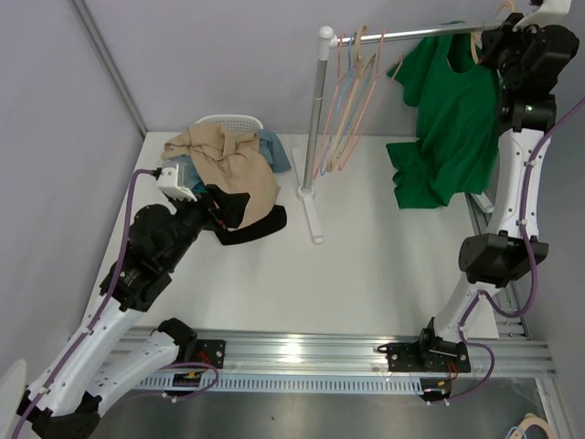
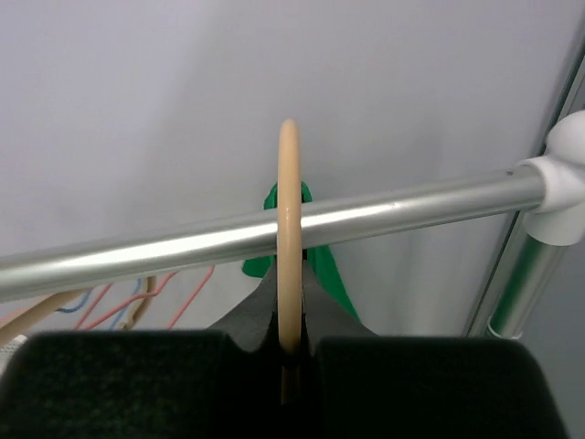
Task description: Remove the t-shirt from the hanger
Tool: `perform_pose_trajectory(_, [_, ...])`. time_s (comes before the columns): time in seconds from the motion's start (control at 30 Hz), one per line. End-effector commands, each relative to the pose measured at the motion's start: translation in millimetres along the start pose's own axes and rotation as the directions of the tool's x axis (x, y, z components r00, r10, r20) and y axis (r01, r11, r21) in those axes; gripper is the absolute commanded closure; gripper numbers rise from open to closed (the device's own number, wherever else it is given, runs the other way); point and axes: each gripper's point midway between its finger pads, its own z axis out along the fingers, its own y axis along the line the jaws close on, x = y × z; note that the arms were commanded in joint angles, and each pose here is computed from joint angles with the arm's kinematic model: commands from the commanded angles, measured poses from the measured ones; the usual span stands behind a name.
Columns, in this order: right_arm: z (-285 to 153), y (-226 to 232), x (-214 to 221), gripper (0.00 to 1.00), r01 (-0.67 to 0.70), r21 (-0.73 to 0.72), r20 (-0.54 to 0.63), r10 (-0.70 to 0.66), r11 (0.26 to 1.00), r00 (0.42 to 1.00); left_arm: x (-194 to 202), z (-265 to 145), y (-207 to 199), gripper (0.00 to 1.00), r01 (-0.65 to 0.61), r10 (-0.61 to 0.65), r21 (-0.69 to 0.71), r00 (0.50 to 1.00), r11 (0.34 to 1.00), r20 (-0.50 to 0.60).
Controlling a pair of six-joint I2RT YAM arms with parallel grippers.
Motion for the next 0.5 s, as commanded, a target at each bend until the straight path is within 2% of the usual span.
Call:
perform_pose_trajectory(0.0, [-43.8, 34.7, -77.8, 1.0, 0.037, -0.079, 0.16, -0.024, 0.996, 0.987, -16.5, -7.2, -7.6, 0.01, -0.014, 0.013, 0.024, 0.998, 1.0, 0.056])
perform_pose_trajectory(0.1, [-54.9, 45.9, -83.9, 1.0, 0.033, -0.105, 0.164, -0.015, 0.994, 0.986, -18.9, -10.5, -8.4, 0.01, -0.012, 0.011, 0.025, 0.998, 1.0, 0.067])
perform_pose_trajectory(0.2, [-61.7, 50.9, -74.8, 1.0, 0.018, -0.116, 0.108, -0.005, 0.993, 0.994, -18.1, -11.3, -8.6, 0.01, -0.011, 0.01, 0.024, 0.998, 1.0, 0.066])
perform_pose_trajectory(0.3, [-71.2, 51.2, -55.3, 1.0, -0.005, -0.106, 0.023, 0.007, 0.994, 1.0, -17.7, -10.4, -10.7, 0.01, -0.005, 0.003, 0.032, 0.998, 0.999, 0.066])
perform_pose_trajectory(0.33, [-72.1, 48.0, -34.5, 1.0, -0.023, -0.09, -0.039, 0.02, 0.996, 0.999, -18.5, -10.5, -12.5, 0.01, -0.003, 0.001, 0.039, 0.998, 0.999, 0.066])
perform_pose_trajectory(0.43, [-95.2, 51.9, -26.0, 1.0, -0.042, -0.075, -0.075, 0.037, 0.996, 0.997, -15.8, -10.3, -15.0, 0.01, 0.001, -0.003, 0.05, 0.999, 0.999, 0.053])
perform_pose_trajectory(0.47, [-98.1, 49.4, 1.3, 1.0, -0.06, -0.059, -0.134, 0.052, 0.996, 0.99, -14.8, -10.7, -17.1, 0.01, 0.002, -0.005, 0.059, 0.999, 0.998, 0.049])
